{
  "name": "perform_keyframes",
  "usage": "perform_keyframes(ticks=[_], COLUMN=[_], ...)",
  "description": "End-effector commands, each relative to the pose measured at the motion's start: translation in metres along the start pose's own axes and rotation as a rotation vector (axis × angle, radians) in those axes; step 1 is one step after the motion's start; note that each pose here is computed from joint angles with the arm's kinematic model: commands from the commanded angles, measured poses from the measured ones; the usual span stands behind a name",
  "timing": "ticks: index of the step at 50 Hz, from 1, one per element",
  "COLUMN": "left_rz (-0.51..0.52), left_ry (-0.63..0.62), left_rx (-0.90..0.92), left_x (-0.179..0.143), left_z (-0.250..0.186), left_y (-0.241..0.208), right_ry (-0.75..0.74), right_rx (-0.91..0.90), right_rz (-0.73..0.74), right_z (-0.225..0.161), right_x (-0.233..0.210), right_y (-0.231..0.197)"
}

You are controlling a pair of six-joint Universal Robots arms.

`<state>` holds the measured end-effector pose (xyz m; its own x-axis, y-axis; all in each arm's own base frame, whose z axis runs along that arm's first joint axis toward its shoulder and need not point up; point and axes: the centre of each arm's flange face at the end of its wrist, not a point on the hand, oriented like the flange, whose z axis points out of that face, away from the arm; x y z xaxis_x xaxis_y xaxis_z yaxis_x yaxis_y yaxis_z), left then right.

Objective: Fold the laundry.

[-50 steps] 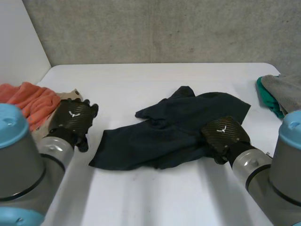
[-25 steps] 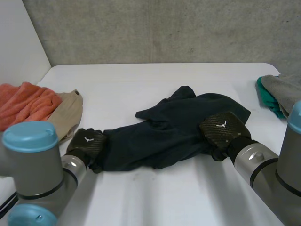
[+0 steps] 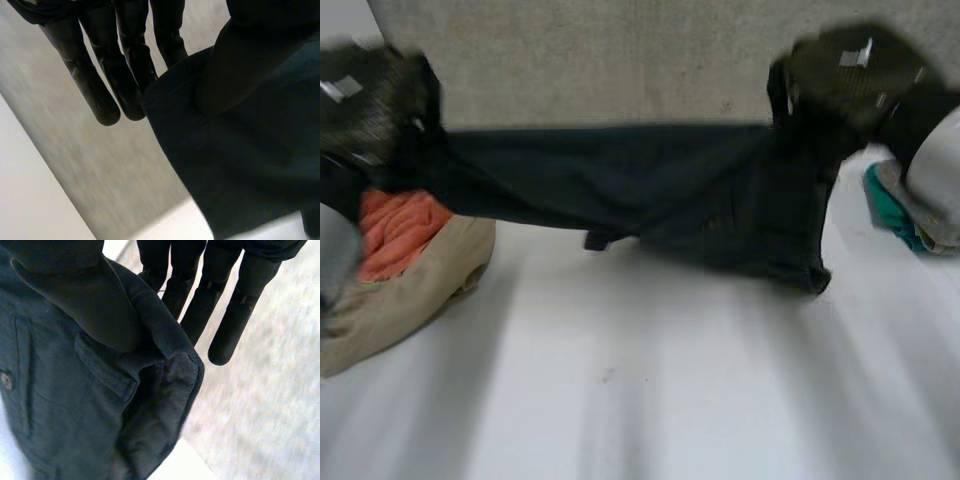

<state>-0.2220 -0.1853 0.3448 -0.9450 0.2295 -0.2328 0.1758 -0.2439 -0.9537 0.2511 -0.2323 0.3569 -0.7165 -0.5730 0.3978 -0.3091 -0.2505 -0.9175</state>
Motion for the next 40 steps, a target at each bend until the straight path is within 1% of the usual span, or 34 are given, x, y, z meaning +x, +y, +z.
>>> perform_keyframes(ticks=[1,3,5,6,9,10,11,13,14,15,16,17,18,20,21,22,23,24,25,26,27,28,30,31,33,35,40], left_rz=[0.0,0.017,0.033,0.054,0.081,0.096,0.098,0.096,0.091,0.084,0.079,0.074,0.06,0.043,0.02,0.013,0.0,-0.007,-0.016,-0.032,-0.034,-0.032,-0.026,-0.017,-0.008,0.005,0.026], left_ry=[0.006,0.006,0.008,0.01,0.02,0.028,0.033,0.049,0.054,0.056,0.055,0.049,0.018,-0.026,-0.073,-0.095,-0.154,-0.178,-0.202,-0.245,-0.268,-0.272,-0.263,-0.238,-0.21,-0.17,-0.117], left_rx=[0.006,-0.064,-0.116,-0.169,-0.243,-0.292,-0.311,-0.322,-0.302,-0.247,-0.217,-0.181,-0.077,0.039,0.171,0.233,0.374,0.433,0.489,0.578,0.607,0.609,0.591,0.545,0.488,0.38,0.172], left_x=[-0.013,-0.01,-0.006,-0.003,0.003,0.007,0.01,0.018,0.021,0.025,0.027,0.028,0.027,0.021,0.013,0.008,-0.004,-0.009,-0.014,-0.021,-0.025,-0.026,-0.025,-0.022,-0.018,-0.012,-0.002], left_z=[-0.019,-0.011,-0.003,0.005,0.019,0.03,0.036,0.055,0.063,0.08,0.088,0.097,0.117,0.134,0.147,0.151,0.158,0.159,0.159,0.157,0.153,0.151,0.146,0.139,0.133,0.122,0.094], left_y=[-0.045,-0.033,-0.02,-0.005,0.019,0.039,0.047,0.066,0.069,0.071,0.071,0.07,0.061,0.046,0.024,0.011,-0.017,-0.03,-0.043,-0.065,-0.077,-0.08,-0.083,-0.08,-0.071,-0.052,-0.005], right_ry=[-0.034,-0.051,-0.065,-0.072,-0.084,-0.104,-0.116,-0.138,-0.142,-0.139,-0.096,-0.071,0.007,0.127,0.232,0.288,0.344,0.416,0.45,0.498,0.51,0.5,0.444,0.368,0.284,0.205,0.123], right_rx=[0.093,0.064,0.04,-0.017,-0.126,-0.186,-0.214,-0.265,-0.271,-0.275,-0.255,-0.239,-0.178,-0.063,0.065,0.145,0.239,0.396,0.476,0.621,0.738,0.781,0.809,0.8,0.768,0.703,0.51], right_rz=[0.078,0.145,0.16,0.166,0.155,0.132,0.111,0.061,0.043,0.021,-0.02,-0.033,-0.064,-0.101,-0.127,-0.143,-0.159,-0.181,-0.192,-0.204,-0.21,-0.209,-0.207,-0.201,-0.195,-0.187,-0.134], right_z=[0.009,0.022,0.031,0.039,0.051,0.059,0.063,0.077,0.081,0.088,0.102,0.108,0.123,0.139,0.15,0.155,0.159,0.16,0.159,0.155,0.151,0.149,0.148,0.148,0.149,0.15,0.148], right_x=[0.044,0.044,0.039,0.035,0.029,0.021,0.016,0.002,-0.003,-0.008,-0.01,-0.008,-0.004,0.009,0.024,0.032,0.04,0.053,0.06,0.069,0.074,0.074,0.072,0.066,0.058,0.049,0.044], right_y=[-0.027,-0.017,-0.011,0.004,0.03,0.046,0.054,0.075,0.08,0.085,0.091,0.092,0.089,0.074,0.055,0.043,0.03,0.006,-0.006,-0.026,-0.04,-0.045,-0.046,-0.043,-0.037,-0.023,0.017])
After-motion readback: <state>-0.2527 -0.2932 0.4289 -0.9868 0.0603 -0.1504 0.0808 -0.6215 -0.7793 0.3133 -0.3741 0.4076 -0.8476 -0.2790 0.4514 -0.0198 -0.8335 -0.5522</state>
